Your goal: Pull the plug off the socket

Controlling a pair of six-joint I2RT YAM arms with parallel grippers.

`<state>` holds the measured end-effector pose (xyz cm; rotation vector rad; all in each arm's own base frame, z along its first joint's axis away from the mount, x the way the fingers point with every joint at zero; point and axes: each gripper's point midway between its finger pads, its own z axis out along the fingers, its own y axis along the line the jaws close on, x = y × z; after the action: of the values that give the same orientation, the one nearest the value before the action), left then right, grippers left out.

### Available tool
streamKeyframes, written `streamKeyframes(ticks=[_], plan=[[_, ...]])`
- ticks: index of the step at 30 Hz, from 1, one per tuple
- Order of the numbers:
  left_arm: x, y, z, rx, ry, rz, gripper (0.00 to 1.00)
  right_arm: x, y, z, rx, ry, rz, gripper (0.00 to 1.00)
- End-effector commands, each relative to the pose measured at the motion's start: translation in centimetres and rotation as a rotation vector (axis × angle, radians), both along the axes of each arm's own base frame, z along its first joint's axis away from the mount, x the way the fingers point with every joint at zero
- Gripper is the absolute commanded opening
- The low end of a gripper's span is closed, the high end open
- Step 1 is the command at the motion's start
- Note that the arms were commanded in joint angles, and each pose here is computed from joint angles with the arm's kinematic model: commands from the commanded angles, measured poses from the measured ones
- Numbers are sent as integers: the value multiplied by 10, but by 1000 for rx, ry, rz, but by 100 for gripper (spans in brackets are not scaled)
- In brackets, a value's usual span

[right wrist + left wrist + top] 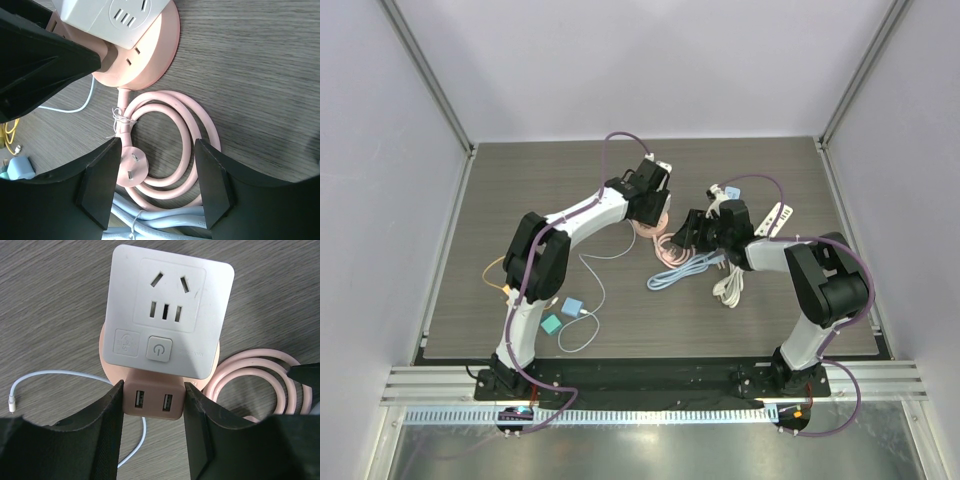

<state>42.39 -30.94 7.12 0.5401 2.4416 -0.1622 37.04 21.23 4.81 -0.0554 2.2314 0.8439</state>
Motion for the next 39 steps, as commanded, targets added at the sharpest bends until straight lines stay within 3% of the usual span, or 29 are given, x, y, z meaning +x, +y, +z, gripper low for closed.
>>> streamKeyframes(ticks=[1,5,14,24,31,39], plan=[[-4,-9,19,-44,-12,-20,8,16,8,29,70,-75,14,66],[-8,-14,29,-72,-12,-22,0,22,10,35,77,-73,8,66],[-22,-29,49,-127,-21,-53,0,41,23,34,94,-19,26,66],[-34,-39,49,-173,10,-64,0,35,20,1,64,34,24,59],[-34,-40,48,-185,16,-58,0,22,17,-19,-64,53,27,57],[-30,-44,56,-219,-15,-49,0,14,11,-63,-368,143,-4,57]])
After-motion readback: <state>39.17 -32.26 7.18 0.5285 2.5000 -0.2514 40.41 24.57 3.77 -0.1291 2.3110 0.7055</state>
